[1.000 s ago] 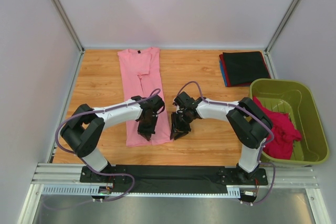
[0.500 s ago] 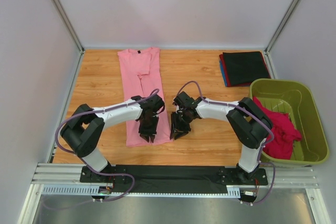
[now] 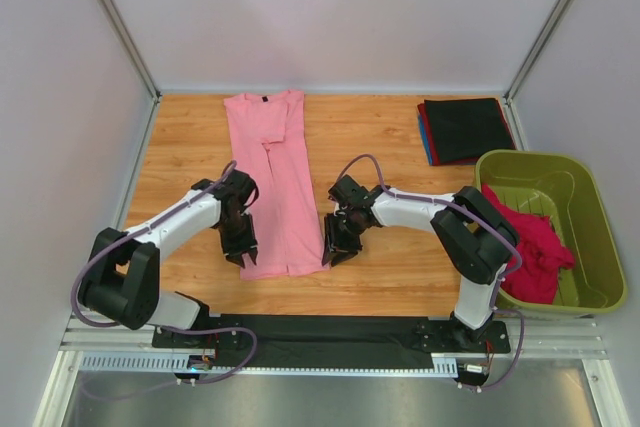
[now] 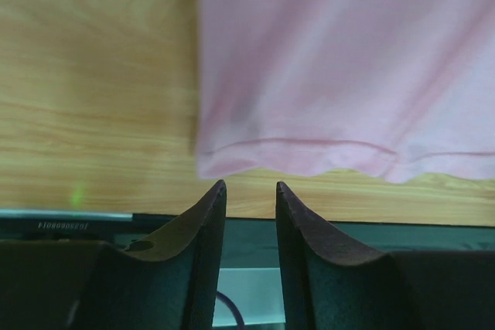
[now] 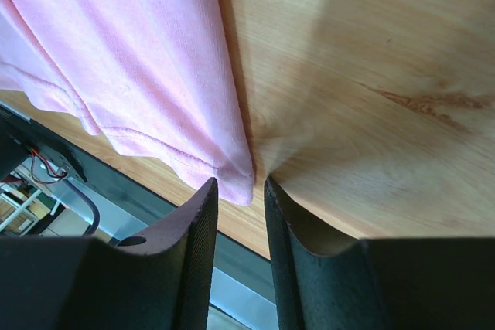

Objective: Fold and stack the t-shirts
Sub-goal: Fold the tshirt

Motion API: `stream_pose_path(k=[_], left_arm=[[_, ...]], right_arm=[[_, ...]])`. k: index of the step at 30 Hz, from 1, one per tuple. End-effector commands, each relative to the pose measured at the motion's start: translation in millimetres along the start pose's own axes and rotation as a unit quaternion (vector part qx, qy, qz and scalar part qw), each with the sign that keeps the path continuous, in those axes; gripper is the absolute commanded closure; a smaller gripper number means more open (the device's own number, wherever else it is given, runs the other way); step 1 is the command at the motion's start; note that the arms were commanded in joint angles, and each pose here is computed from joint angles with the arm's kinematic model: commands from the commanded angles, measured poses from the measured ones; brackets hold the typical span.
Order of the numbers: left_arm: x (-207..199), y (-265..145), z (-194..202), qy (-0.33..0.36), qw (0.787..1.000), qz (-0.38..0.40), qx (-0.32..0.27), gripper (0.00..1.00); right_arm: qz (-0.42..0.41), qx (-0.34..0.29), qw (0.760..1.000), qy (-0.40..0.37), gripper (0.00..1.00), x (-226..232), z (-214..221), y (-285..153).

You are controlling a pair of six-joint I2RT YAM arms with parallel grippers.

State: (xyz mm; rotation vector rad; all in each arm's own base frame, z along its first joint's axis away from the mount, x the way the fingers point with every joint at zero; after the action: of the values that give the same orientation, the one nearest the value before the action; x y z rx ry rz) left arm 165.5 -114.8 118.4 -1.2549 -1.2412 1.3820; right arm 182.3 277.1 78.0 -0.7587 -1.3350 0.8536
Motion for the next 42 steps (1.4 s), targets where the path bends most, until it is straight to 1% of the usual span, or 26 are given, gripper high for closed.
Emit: stream_pose_path(k=[1, 6, 8, 11, 14, 18, 20, 22, 25, 26, 27, 29, 30, 32, 42], left_arm=[[20.8, 1.1, 18.4, -0.057, 0.998, -0.017, 0.029, 0.60], [31.8, 7.0, 20.7, -0.113, 0.993, 0.000, 0.011, 0.51], [35.1, 11.6, 20.1, -0.143, 0.990, 0.009, 0.012, 0.51], [38.2, 18.0, 18.8, -0.168, 0.986, 0.010, 0.017, 0.51], [37.0, 28.6, 22.0, -0.186, 0.981, 0.043, 0.023, 0.51], [39.9, 36.6, 29.6, -0.194, 0.980, 0.045, 0.028, 0.53], [39.4, 35.1, 28.3, -0.192, 0.980, 0.048, 0.021, 0.55], [39.8, 34.7, 28.6, -0.194, 0.980, 0.045, 0.021, 0.58], [39.5, 35.2, 29.0, -0.194, 0.980, 0.047, 0.025, 0.67], [39.3, 35.4, 28.9, -0.193, 0.980, 0.046, 0.027, 0.72], [39.0, 35.3, 28.9, -0.194, 0.980, 0.047, 0.029, 0.89], [38.3, 33.9, 29.1, -0.196, 0.979, 0.047, 0.033, 1.00], [38.1, 33.3, 30.1, -0.200, 0.978, 0.046, 0.038, 1.00], [36.0, 29.9, 30.8, -0.203, 0.977, 0.053, 0.043, 1.00], [33.7, 11.3, 48.8, -0.235, 0.968, 0.081, 0.039, 1.00]], right_arm=[[0.021, -0.032, 0.999, -0.001, 0.68, 1.5, -5.5, -1.2], [0.019, -0.034, 0.999, -0.001, 0.69, 1.2, -3.9, -1.1], [0.019, -0.033, 0.999, -0.005, 0.69, 0.8, -4.7, 0.5], [0.014, -0.031, 0.999, -0.008, 0.71, 3.8, -5.9, 1.4], [0.009, -0.031, 0.999, -0.010, 0.71, 6.2, -6.9, 1.0], [0.010, -0.034, 0.999, -0.009, 0.71, 7.0, -7.8, 0.3], [0.010, -0.034, 0.999, -0.007, 0.71, 6.5, -7.0, 1.2], [0.010, -0.032, 0.999, -0.005, 0.71, 6.6, -6.3, 3.0], [0.009, -0.027, 1.000, -0.003, 0.73, 7.3, -4.2, 5.5], [0.010, -0.026, 1.000, -0.002, 0.75, 7.7, -3.2, 5.8], [0.010, -0.026, 1.000, -0.003, 0.81, 8.0, -2.5, 6.2], [0.012, -0.025, 1.000, -0.003, 0.88, 7.7, -1.5, 3.8], [0.015, -0.027, 1.000, -0.004, 0.95, 7.4, -1.0, 1.7], [0.014, -0.033, 0.999, -0.009, 1.00, 8.1, 0.9, -6.4], [0.014, -0.051, 0.998, -0.017, 1.00, 6.8, 13.4, -32.1]])
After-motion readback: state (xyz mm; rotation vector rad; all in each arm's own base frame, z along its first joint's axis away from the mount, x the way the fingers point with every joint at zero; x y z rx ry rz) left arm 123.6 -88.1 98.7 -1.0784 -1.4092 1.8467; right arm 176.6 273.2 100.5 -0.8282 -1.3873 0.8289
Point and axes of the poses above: each gripper's point midway between its finger pads, its own y axis out along the fingers, its own x axis along the line the jaws close on, z = x × y, the point moved 7 cm from there along -y, back along the fingers, and after that the axes turned 6 degrees about y, right-handed, at the moved point
